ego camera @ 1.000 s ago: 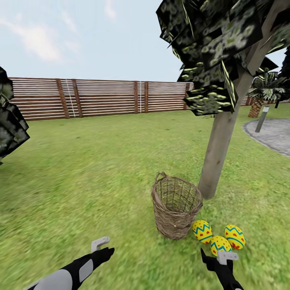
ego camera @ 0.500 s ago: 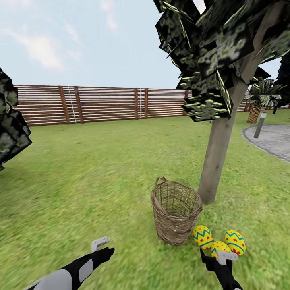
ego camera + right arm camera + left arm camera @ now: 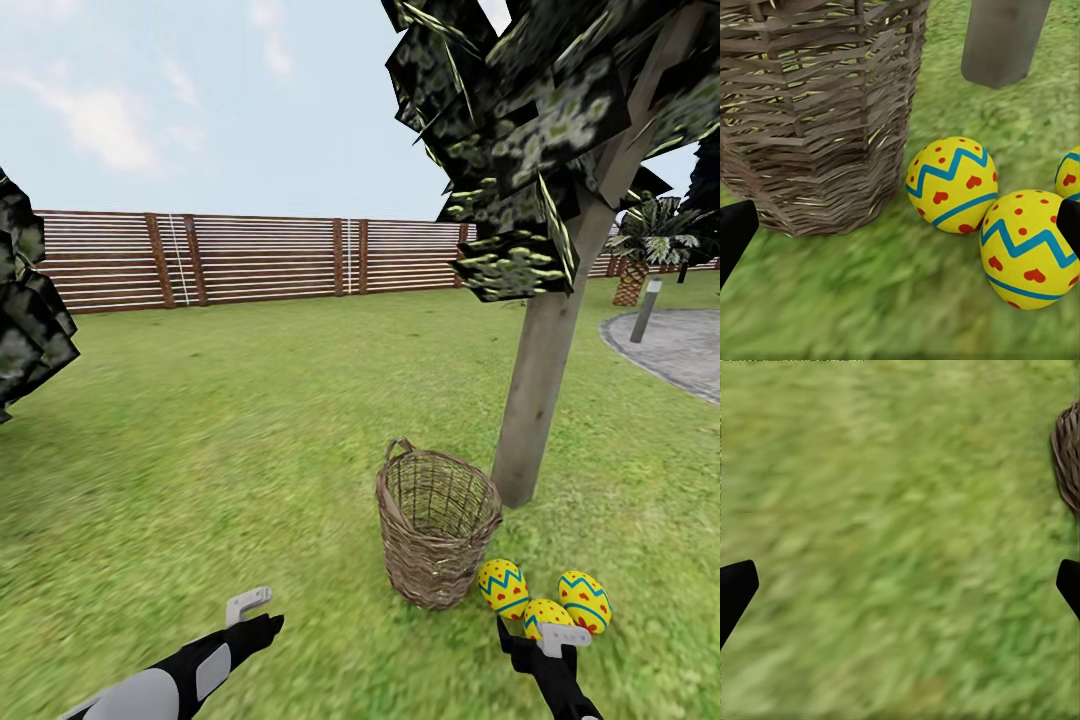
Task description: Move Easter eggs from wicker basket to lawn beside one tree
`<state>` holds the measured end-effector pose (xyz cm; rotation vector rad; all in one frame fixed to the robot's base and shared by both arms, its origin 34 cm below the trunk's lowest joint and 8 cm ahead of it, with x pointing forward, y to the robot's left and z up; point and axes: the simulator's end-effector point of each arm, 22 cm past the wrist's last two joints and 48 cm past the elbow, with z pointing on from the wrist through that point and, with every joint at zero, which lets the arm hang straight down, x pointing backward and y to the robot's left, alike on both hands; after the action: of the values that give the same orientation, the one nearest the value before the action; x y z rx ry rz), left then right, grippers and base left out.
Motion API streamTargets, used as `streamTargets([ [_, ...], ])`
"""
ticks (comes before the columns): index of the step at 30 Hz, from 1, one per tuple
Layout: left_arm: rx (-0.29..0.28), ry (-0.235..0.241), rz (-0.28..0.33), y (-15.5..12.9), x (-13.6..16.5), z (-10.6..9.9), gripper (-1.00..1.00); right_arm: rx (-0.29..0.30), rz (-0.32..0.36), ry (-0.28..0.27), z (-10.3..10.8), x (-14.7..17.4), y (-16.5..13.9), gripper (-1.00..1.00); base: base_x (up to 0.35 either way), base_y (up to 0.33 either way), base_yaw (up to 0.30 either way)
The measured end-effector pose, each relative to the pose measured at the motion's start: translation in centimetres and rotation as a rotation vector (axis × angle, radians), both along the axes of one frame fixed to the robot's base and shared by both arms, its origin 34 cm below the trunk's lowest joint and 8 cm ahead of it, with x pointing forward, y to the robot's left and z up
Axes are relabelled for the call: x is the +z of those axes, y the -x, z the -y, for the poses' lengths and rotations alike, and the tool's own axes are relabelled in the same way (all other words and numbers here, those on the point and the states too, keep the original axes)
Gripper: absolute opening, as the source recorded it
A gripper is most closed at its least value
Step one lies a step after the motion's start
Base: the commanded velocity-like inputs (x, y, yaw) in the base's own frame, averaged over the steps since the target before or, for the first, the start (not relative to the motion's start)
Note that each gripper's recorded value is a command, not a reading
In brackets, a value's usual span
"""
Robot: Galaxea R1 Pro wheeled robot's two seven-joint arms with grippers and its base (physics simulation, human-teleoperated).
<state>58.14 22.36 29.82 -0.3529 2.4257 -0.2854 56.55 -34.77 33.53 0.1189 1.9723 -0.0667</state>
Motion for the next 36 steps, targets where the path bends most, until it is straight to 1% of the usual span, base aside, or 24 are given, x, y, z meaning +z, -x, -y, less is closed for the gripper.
streamTargets([
  [36, 0.0, 0.0, 0.0, 0.01, -0.01, -0.01, 1.0, 0.0, 0.0, 0.0, 0.0, 0.0, 0.0, 1.0, 0.0, 0.0, 0.0],
])
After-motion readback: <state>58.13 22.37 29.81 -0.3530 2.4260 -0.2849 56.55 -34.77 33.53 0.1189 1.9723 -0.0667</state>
